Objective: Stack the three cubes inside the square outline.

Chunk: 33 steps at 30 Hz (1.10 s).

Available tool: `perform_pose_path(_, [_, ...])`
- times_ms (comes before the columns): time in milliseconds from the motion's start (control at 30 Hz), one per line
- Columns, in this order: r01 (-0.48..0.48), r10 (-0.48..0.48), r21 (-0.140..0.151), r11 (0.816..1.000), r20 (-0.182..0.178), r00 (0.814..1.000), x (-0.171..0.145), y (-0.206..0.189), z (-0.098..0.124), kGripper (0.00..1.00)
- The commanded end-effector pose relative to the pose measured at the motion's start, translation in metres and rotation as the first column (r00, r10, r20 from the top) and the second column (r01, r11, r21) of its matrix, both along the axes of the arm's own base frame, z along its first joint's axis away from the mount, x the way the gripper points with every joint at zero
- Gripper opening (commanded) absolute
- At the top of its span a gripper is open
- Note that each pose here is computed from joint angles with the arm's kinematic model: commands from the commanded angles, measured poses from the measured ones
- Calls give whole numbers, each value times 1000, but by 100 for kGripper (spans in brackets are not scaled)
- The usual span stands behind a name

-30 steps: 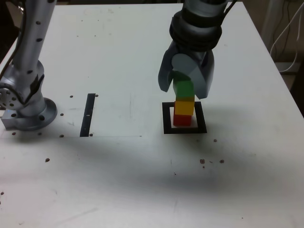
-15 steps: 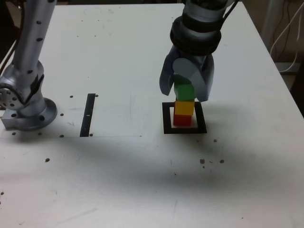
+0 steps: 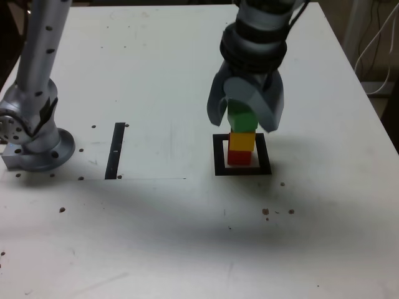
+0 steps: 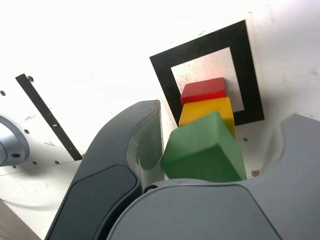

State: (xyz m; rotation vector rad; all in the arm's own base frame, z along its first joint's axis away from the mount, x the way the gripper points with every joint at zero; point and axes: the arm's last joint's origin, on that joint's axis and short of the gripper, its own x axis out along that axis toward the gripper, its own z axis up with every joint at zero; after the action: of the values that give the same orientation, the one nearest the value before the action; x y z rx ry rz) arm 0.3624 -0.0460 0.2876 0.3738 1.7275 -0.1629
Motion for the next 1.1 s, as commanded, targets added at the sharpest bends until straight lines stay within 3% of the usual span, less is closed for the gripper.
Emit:
perform_pose_path(0, [-4, 4, -5, 1000, 48, 999, -7, 2, 17, 99])
perform_pose_path(233, [-2, 4, -10, 1000, 163, 987, -45, 8, 71, 99])
perform_pose_path(400, [-4, 4, 1, 1000, 193, 981, -85, 15, 97, 99])
perform_pose_path(667, [-31, 30, 7, 999, 129, 991, -135, 22, 85, 99])
perform_pose_path(1067, [-142, 142, 33, 989, 3, 990, -184, 28, 14, 99])
